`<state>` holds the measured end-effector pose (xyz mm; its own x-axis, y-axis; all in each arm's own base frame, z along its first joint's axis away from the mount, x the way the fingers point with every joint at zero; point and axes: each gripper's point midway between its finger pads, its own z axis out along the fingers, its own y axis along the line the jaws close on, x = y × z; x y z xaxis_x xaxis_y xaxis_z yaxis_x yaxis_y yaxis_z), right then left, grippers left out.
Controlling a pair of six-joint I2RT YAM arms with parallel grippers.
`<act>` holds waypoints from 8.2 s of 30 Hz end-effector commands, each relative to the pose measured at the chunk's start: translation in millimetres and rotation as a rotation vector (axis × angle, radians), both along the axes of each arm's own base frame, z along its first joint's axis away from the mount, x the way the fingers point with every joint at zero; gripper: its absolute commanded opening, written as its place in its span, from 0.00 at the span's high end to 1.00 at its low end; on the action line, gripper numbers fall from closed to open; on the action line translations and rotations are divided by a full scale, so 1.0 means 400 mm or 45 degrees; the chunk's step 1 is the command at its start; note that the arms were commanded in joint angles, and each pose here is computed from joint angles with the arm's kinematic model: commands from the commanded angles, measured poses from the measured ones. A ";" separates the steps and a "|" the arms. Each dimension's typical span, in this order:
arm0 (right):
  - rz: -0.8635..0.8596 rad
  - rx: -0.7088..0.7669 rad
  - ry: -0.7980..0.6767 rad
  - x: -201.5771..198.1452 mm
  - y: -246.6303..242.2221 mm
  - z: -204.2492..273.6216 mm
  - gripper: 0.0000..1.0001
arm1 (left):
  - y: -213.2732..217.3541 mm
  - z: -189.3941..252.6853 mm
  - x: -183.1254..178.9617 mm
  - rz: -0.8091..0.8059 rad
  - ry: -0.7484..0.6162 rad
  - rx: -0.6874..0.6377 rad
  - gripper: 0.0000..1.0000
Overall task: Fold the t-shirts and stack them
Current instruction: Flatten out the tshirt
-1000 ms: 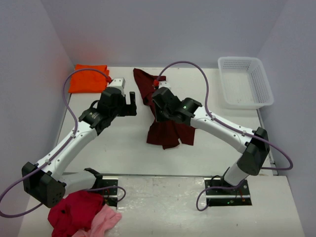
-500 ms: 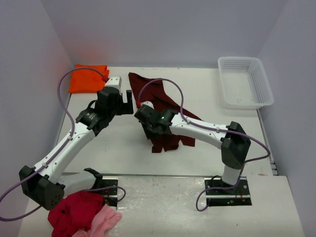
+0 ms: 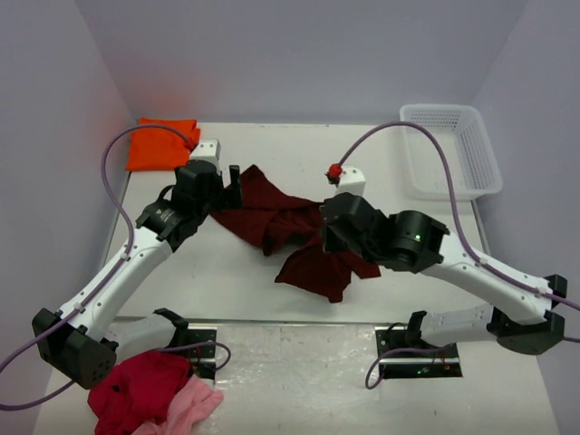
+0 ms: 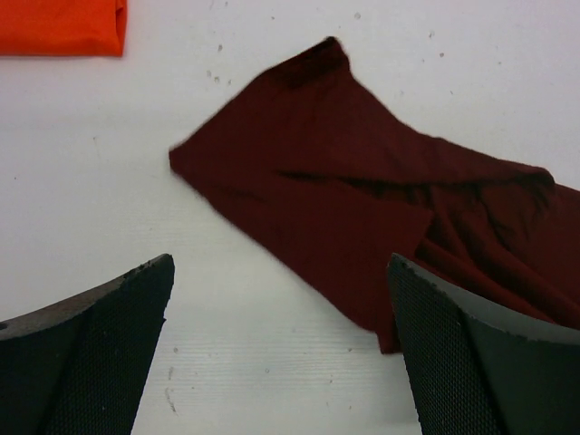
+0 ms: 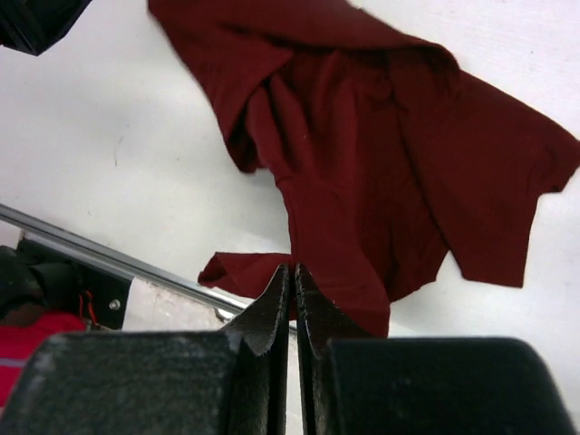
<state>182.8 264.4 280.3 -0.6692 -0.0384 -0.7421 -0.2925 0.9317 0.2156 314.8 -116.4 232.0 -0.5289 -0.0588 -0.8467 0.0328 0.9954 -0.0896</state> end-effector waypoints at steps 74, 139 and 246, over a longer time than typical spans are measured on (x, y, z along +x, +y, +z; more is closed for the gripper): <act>-0.559 -0.017 -0.074 0.165 -0.363 -0.001 0.46 | -0.430 -0.411 -0.079 -0.417 0.591 0.272 0.42; -0.060 -0.327 0.541 -0.100 -0.021 -0.576 0.55 | -0.085 -0.339 -0.045 0.000 0.497 0.463 1.00; -0.579 0.081 -1.102 -0.052 -0.691 0.817 1.00 | 0.262 0.891 -0.269 0.293 -0.855 -0.152 1.00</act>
<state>188.1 3.6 580.3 0.0542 0.1315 -0.9898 0.0447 0.9900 0.1340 219.5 -15.8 567.4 0.0728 -0.2029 -0.9765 -0.1503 0.9657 -0.2118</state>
